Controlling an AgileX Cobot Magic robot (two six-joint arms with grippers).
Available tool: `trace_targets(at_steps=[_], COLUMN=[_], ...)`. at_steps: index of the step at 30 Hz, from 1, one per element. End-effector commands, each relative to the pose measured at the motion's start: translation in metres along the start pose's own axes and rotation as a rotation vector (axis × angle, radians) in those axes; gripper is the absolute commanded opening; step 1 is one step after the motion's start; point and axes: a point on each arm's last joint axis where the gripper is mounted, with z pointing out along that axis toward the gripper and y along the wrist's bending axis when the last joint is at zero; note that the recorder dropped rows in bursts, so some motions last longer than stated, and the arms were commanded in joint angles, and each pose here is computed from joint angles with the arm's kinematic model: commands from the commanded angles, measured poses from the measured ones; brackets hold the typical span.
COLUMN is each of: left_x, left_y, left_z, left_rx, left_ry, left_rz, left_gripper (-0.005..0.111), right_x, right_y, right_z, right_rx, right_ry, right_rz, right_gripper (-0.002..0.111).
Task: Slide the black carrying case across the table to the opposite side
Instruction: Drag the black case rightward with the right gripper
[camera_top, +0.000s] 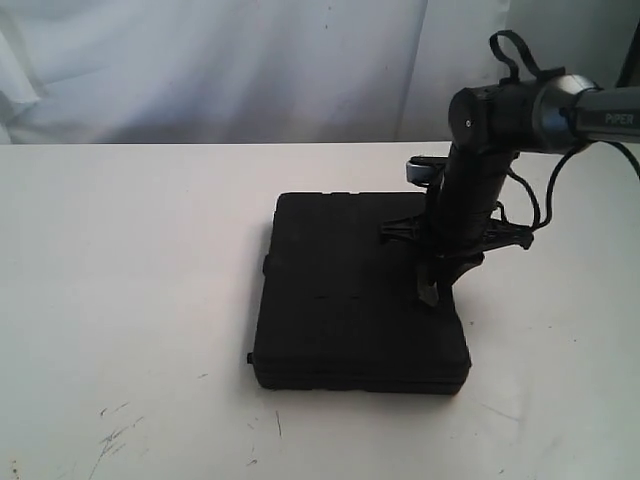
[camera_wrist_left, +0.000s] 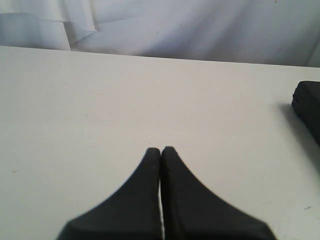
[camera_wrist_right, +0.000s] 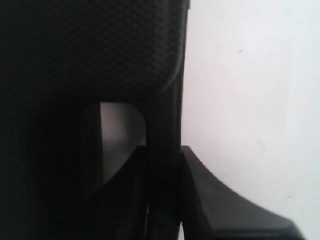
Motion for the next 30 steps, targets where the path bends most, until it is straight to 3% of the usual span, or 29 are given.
trace_targets(at_steps=[1,15,25,30], left_x=[0.001,0.001,0.001,0.001], left_y=[0.000,0.000,0.000,0.000], left_z=[0.000,0.000,0.000,0.000], left_rx=[0.005,0.005,0.005,0.005], left_ry=[-0.006,-0.006,-0.006,-0.006], left_rz=[-0.003,-0.003,-0.003,-0.003], left_gripper=[0.000,0.000,0.000,0.000], right_x=[-0.002,-0.012,-0.015,-0.015], right_y=[-0.019,-0.088,-0.117,-0.118], right_z=[-0.010,-0.014,-0.014,-0.014], right_rx=[0.064,0.163,0.157,0.087], right_ry=[0.007,0.028,0.040,0.044], right_rz=[-0.017,0.035,-0.013,-0.014], right_gripper=[0.000,0.000,0.000,0.000])
